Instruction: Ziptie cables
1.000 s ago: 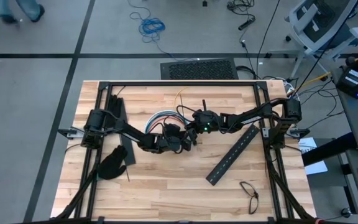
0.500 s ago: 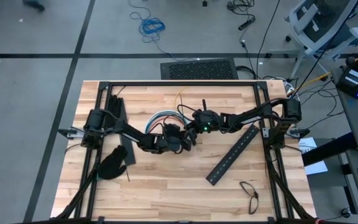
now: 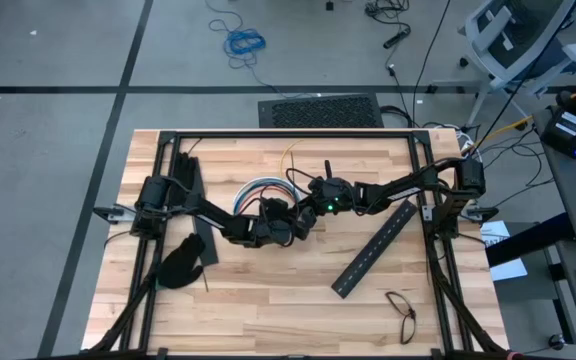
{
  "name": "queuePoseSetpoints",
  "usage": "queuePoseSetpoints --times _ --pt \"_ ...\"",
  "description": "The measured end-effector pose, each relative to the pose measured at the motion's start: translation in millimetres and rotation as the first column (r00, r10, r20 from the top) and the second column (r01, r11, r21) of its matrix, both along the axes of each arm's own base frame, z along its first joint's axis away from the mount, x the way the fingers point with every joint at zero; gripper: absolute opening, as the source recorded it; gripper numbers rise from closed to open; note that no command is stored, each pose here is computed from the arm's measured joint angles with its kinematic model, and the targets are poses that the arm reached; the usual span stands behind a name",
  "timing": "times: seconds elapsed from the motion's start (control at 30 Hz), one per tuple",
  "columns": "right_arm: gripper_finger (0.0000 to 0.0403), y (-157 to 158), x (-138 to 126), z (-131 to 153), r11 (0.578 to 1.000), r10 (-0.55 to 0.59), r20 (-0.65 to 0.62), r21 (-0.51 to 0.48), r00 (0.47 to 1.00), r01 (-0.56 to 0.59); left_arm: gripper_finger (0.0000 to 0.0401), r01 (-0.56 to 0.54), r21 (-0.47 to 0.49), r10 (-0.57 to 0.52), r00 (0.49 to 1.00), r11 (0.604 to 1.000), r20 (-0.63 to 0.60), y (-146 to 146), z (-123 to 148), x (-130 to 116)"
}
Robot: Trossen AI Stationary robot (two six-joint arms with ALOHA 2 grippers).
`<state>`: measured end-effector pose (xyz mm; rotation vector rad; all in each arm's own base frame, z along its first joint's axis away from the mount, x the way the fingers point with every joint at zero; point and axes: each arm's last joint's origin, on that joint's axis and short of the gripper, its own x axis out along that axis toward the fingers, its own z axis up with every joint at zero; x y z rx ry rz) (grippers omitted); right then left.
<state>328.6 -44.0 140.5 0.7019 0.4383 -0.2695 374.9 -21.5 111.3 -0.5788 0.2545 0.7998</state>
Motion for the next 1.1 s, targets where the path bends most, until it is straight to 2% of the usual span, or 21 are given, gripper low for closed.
queuePoseSetpoints --times 0.23,0.7,0.87,1.1 --pt "0.0 0 0 0 1.0 -0.005 0.004 0.01 1.0 0.005 0.0006 0.004 0.001 -0.004 1.0 1.0 -0.006 -2 0 0" --pt "0.0 -8 0 3 0.999 -0.047 0.041 0.009 0.998 0.047 0.0003 -0.012 0.011 0.012 1.0 1.0 -0.002 -1 0 -1" --pt "0.0 -16 1 5 0.996 -0.083 0.078 0.031 0.993 0.081 0.0015 -0.023 0.016 0.023 1.0 1.0 0.007 0 2 0" --pt "0.0 -20 1 8 0.997 -0.074 0.114 0.031 0.991 0.071 0.0017 -0.019 0.016 0.019 1.0 1.0 0.014 0 2 0"
